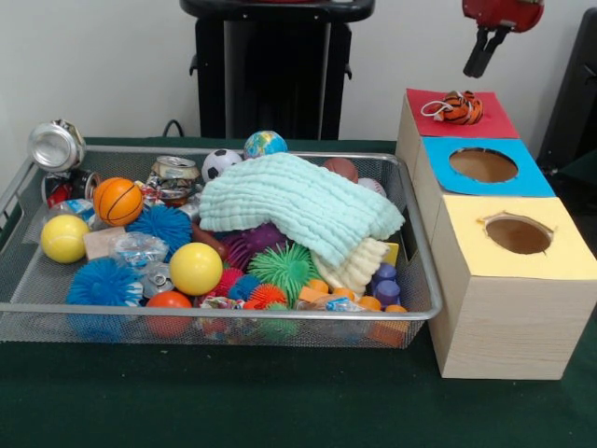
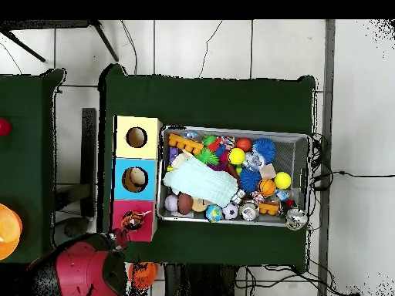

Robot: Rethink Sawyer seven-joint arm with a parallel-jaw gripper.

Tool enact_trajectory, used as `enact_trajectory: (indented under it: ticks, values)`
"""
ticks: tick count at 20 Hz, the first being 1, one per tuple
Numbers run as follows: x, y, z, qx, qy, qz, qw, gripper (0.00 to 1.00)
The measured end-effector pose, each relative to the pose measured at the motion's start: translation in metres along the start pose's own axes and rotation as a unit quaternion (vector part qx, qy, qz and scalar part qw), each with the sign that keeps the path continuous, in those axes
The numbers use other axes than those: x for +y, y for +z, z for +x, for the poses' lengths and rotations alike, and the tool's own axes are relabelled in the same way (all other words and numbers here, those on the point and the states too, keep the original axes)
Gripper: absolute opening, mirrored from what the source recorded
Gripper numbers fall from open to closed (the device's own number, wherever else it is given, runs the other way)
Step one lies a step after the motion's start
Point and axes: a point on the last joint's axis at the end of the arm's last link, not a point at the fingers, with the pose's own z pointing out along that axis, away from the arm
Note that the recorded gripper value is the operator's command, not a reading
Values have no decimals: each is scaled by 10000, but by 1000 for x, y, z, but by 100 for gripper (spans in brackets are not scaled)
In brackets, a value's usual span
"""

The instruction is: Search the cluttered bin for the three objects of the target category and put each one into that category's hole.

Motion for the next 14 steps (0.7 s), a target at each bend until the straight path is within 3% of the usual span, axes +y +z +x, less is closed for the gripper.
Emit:
enact_trajectory:
  ticks: [4,10,14]
  values:
    - [-2,3,-6,-252,20,40,9997,0]
    - [0,-1,-10,-294,62,-198,9994,0]
    - [0,-7,-3,-190,28,-340,9992,0]
